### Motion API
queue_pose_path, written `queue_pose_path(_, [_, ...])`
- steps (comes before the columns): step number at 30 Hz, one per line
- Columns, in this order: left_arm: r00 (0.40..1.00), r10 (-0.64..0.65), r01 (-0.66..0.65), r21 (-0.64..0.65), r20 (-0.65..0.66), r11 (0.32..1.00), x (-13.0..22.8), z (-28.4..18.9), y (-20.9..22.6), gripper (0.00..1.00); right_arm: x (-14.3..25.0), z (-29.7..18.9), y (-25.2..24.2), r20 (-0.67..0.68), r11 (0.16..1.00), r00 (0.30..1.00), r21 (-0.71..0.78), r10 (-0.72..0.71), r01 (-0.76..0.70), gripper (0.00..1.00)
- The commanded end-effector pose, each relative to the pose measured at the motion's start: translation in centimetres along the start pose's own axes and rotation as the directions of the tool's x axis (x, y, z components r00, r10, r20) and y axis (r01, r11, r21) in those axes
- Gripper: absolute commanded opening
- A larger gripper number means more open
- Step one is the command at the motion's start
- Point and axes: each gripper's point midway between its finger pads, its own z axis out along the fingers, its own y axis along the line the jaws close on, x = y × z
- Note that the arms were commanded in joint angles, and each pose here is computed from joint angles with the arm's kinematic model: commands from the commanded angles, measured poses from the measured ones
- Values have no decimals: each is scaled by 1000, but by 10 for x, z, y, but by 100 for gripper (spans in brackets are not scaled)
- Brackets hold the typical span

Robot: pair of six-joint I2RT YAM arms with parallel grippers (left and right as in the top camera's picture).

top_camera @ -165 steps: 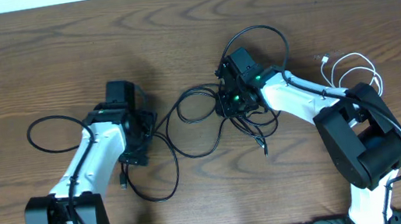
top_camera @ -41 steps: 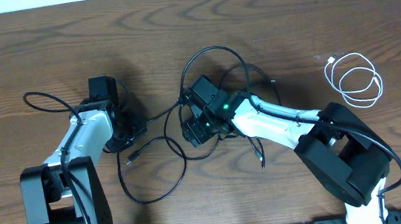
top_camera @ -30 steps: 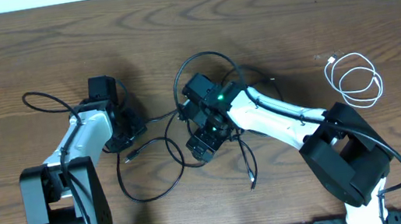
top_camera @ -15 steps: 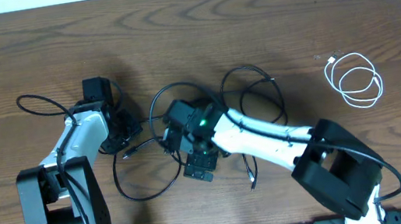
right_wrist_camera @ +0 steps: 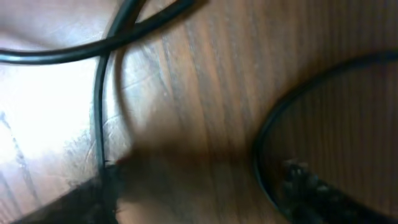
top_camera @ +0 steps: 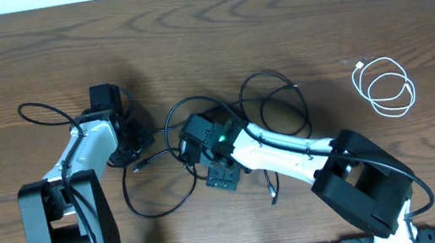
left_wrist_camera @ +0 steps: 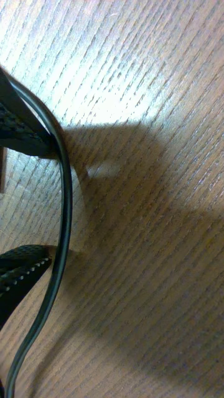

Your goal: Untangle cables

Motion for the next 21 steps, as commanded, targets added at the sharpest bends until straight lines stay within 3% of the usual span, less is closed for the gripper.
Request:
queue_pose_path(1, [1000,-6,6,-20,-7,1000,0,3,5,52,9,16,4,-34,1000,999,-27,-10,9,66])
queue_pose_path(5, [1000,-6,6,-22,-10,1000,1,3,5,52,17,15,19,-76,997,997,-70,16,-21,53])
queue_pose_path(7, [1000,-6,6,-22,-9,1000,1,3,5,53,16,14,31,-72,993,997,-118,19,-27,31])
queue_pose_path(10, [1000,-6,6,-22,-9,1000,1,3,5,53,16,15,33,-72,992,997,-123,18,-27,18])
queue_pose_path(12, [1000,-6,6,-22,-9,1000,1,3,5,53,16,15,33,-72,992,997,-123,18,-27,1])
queue_pose_path(17, [1000,-5,6,-51,8,999,-2,3,10,53,5,6,34,-32,987,998,-153,53,-57,1])
queue_pose_path(21, [1000,-6,6,-50,7,999,-2,3,10,53,-30,-35,37,128,955,986,-290,110,-69,1])
